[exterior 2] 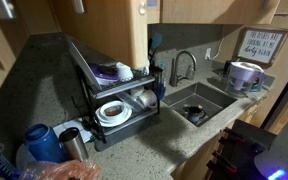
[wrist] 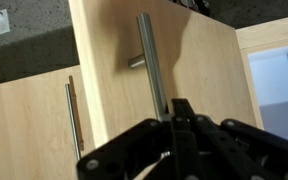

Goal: Close the open upper cabinet doors

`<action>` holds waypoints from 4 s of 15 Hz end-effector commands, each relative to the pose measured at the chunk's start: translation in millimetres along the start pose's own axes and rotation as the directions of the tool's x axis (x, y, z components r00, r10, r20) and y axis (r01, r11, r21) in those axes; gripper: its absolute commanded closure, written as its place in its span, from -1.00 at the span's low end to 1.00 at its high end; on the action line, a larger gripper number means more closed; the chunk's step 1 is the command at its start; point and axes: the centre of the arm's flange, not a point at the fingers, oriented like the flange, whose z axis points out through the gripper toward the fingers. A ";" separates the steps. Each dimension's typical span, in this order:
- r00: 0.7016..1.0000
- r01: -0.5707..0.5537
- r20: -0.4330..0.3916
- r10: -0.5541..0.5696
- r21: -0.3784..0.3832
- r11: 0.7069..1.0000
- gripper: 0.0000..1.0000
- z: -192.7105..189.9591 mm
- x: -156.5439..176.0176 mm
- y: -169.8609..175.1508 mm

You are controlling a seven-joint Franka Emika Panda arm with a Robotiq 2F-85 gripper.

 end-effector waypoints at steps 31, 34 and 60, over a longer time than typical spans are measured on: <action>0.996 -0.051 -0.087 0.025 -0.304 0.951 0.99 134.6 -2.8 48.1; 0.996 -0.072 -0.071 0.052 -0.325 0.943 0.99 150.1 -0.8 51.6; 0.936 -0.249 -0.326 0.131 -0.353 0.902 0.99 283.7 9.5 38.2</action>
